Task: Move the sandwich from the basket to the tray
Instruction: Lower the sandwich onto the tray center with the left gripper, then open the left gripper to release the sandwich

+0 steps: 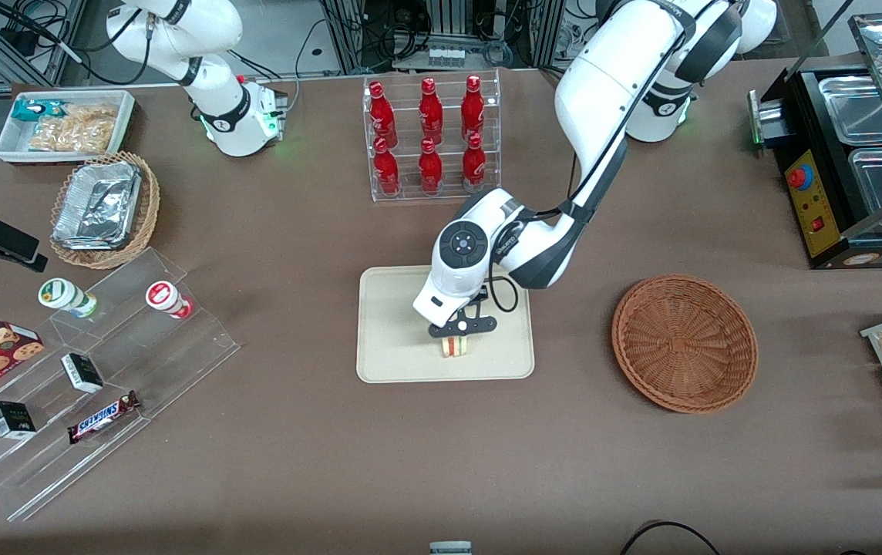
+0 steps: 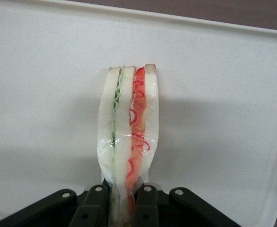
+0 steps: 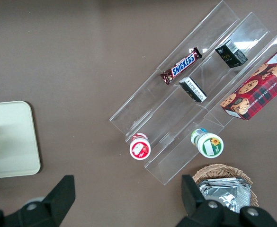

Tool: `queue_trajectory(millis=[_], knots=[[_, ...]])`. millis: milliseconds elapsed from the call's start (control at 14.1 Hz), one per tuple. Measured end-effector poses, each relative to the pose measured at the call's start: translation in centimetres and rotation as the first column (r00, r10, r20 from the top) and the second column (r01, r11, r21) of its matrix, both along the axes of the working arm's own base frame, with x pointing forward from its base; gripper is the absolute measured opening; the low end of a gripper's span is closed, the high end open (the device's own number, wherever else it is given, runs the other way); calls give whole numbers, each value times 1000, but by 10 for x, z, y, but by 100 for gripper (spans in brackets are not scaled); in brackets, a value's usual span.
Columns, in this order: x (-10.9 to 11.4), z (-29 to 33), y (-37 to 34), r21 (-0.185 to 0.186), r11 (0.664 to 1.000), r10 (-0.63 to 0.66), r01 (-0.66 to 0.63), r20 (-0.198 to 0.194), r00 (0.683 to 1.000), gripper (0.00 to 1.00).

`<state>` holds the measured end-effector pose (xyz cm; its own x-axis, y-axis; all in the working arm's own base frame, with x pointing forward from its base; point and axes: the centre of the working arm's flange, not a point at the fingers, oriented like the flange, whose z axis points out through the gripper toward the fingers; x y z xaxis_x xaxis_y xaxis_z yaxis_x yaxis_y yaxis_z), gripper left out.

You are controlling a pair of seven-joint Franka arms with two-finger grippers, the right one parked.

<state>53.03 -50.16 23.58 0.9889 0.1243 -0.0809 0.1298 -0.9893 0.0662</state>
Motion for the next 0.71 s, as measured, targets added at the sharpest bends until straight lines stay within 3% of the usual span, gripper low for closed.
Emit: queue_trajectory(millis=[212, 566, 708], knots=[[1, -3, 0, -5, 1000, 1, -1, 4, 1000, 44], [8, 18, -3, -22, 1000, 2, -1, 25, 1000, 96], [8, 42, 0, -3, 1000, -2, 2, 11, 1000, 100]])
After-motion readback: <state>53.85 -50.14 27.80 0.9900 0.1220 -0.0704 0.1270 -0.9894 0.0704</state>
